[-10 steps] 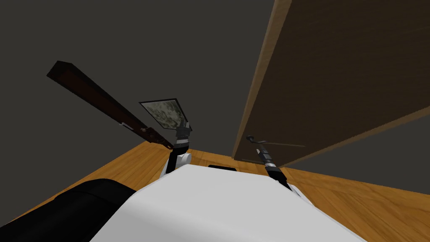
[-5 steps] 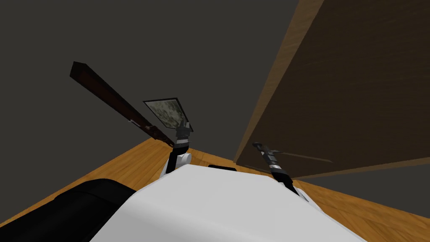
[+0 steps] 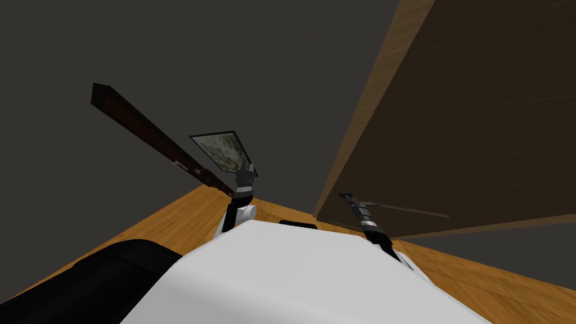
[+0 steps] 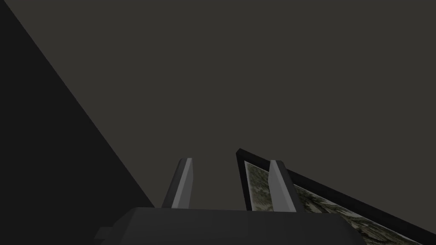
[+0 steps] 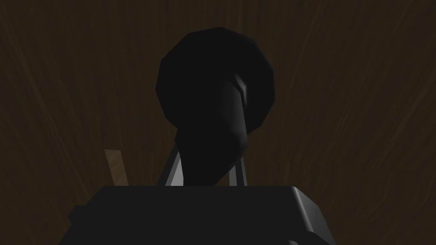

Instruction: Pull the door open

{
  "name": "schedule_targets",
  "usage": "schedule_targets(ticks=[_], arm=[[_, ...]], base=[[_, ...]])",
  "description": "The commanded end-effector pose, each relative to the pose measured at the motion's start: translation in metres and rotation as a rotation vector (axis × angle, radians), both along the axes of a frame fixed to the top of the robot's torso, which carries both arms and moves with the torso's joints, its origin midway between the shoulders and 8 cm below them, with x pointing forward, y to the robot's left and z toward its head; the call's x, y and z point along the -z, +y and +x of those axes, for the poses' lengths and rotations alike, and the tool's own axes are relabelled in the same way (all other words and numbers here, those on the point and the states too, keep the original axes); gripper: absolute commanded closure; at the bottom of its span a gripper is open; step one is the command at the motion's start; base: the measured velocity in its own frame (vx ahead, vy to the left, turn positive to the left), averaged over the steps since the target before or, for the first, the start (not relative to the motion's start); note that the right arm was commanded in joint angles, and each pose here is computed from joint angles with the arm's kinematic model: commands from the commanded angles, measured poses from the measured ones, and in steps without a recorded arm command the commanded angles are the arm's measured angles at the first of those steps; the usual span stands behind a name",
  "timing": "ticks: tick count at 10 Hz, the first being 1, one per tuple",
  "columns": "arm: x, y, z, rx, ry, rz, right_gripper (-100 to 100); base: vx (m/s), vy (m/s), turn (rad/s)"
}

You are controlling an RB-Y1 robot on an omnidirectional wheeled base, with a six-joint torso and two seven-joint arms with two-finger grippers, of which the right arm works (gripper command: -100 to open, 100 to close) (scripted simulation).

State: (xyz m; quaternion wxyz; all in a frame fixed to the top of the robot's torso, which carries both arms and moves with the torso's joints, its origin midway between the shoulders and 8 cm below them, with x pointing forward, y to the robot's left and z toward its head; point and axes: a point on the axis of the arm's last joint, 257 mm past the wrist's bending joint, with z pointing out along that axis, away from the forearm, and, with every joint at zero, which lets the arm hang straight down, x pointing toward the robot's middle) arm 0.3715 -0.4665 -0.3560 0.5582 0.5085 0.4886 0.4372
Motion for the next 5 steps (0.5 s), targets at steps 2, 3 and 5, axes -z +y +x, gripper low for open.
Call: schedule_targets(ticks=[2,3,5], arm=[[-0.001,0.001,0.0,-0.002,-0.002,-0.001,100],[0.001,-0.001,-0.007,-0.015,0.001,-0.001,100],[0.0,-0.001,-0.013,-0.028,0.001,-0.002,100]], base=[[-0.003,0.0,-0.001],[-0.112,-0.034,0.16],[-0.176,-0.066,0.151]])
